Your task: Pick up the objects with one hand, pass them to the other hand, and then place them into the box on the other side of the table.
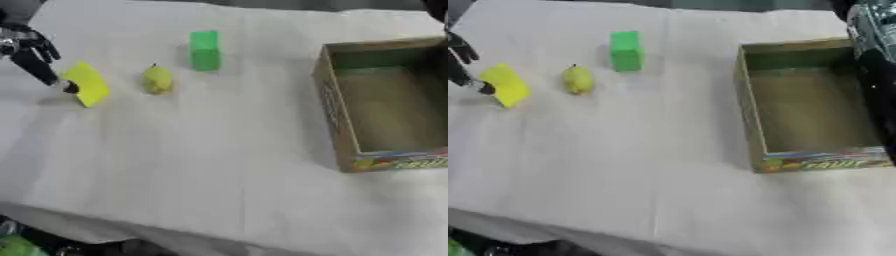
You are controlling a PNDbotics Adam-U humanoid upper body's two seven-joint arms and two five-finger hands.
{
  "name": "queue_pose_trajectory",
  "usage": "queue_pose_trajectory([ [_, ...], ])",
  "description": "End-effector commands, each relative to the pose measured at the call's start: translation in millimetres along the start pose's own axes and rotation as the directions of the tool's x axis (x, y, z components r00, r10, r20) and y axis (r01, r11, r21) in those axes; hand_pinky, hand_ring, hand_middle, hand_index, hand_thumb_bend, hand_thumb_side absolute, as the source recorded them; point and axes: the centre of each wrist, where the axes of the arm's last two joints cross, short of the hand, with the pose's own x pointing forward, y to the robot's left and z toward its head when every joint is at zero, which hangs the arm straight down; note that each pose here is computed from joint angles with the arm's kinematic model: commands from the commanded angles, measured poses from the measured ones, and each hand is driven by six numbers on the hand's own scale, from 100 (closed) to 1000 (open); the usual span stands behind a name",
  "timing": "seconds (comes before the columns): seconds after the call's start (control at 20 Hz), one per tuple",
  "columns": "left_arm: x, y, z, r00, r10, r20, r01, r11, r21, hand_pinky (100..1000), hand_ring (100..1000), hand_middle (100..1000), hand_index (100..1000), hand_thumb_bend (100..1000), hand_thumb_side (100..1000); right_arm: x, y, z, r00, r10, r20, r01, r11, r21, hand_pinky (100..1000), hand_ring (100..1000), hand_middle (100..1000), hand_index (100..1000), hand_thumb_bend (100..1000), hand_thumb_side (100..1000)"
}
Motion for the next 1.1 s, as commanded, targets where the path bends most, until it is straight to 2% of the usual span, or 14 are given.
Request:
queue_pose_trajectory([
  [0.05, -6.3, 8.3, 1.4, 1.000, -0.013, -0.024, 0.014, 1.000, 0.021, 915, 844, 759, 824, 643, 246, 13.4, -2.2, -2.5, 0.999, 0.019, 0.035, -0.019, 1.000, 0.003, 872, 726, 770, 868, 431, 549],
  [0.45, 4.5, 4.7, -6.1, 1.000, -0.027, -0.005, 0.027, 0.999, 0.039, 912, 841, 755, 822, 630, 311, 11.4, 0.2, -2.6, 0.999, 0.018, 0.029, -0.019, 1.000, 0.013, 873, 723, 765, 868, 430, 552],
  [0.7, 12.8, 4.0, -11.6, 0.999, -0.036, -0.006, 0.036, 0.998, 0.058, 909, 838, 752, 818, 616, 308, 10.8, 1.0, -2.8, 0.999, 0.018, 0.028, -0.019, 1.000, 0.017, 873, 722, 764, 868, 430, 552],
  [1.1, 20.1, 0.2, -19.1, 1.000, -0.026, -0.001, 0.026, 0.998, 0.058, 887, 817, 726, 785, 528, 292, 9.9, 1.7, -2.9, 1.000, 0.017, 0.024, -0.018, 1.000, 0.021, 873, 719, 771, 867, 431, 553],
])
